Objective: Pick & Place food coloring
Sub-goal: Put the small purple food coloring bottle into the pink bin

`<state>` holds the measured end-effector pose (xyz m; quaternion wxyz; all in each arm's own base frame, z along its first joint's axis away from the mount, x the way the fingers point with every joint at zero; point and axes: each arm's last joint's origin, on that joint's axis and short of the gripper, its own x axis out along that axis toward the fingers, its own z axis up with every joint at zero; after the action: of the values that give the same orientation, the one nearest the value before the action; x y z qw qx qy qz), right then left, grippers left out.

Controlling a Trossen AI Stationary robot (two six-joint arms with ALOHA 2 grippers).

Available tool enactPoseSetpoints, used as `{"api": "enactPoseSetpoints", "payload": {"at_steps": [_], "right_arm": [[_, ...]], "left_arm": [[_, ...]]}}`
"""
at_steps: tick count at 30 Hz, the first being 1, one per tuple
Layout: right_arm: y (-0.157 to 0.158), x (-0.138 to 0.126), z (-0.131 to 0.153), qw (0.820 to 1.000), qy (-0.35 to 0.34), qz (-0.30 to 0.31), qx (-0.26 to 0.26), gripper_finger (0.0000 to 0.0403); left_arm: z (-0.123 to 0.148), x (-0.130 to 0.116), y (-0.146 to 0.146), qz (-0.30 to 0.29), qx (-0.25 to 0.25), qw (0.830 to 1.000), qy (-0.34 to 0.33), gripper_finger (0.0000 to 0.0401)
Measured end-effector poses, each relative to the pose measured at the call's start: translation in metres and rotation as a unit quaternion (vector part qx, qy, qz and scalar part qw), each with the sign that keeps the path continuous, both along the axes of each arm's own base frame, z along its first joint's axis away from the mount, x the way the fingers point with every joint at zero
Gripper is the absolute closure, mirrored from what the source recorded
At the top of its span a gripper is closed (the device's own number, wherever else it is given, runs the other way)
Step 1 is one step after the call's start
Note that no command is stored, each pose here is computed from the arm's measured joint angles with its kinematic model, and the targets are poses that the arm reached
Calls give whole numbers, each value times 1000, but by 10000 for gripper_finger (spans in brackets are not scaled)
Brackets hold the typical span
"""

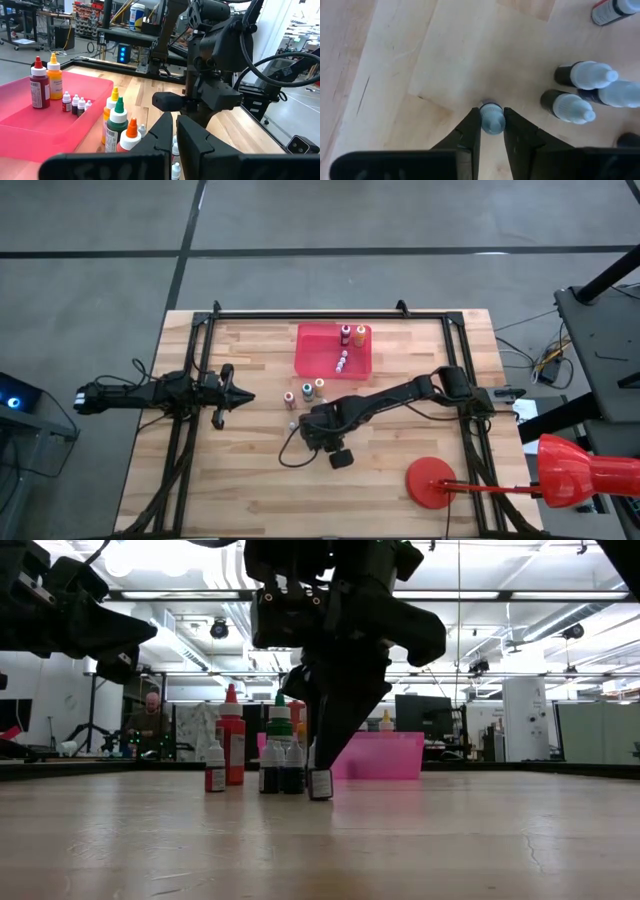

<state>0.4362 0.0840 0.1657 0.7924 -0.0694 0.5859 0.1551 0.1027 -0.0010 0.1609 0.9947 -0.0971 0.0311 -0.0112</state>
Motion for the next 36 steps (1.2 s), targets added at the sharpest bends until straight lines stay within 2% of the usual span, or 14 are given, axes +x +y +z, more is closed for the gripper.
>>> {"api": "enactPoseSetpoints", "payload": {"at_steps": [3,10,18,28,36], "right_arm": [[-2,-2,11,1000,-8,0,1,345],[-12,-16,55,1000,-19,-7,2,344],[-43,-41,101,999,-16,-40,1,344],[-99,-67,121,994,-12,-110,-7,344],[-135,-90,120,990,-21,-134,-32,344]], "left_arm": [[0,0,0,0,0,1000,0,401],[0,0,0,0,0,1000,0,401],[0,0,0,0,0,1000,0,401],[0,0,0,0,0,1000,0,401],[0,0,0,0,0,1000,0,401]]}}
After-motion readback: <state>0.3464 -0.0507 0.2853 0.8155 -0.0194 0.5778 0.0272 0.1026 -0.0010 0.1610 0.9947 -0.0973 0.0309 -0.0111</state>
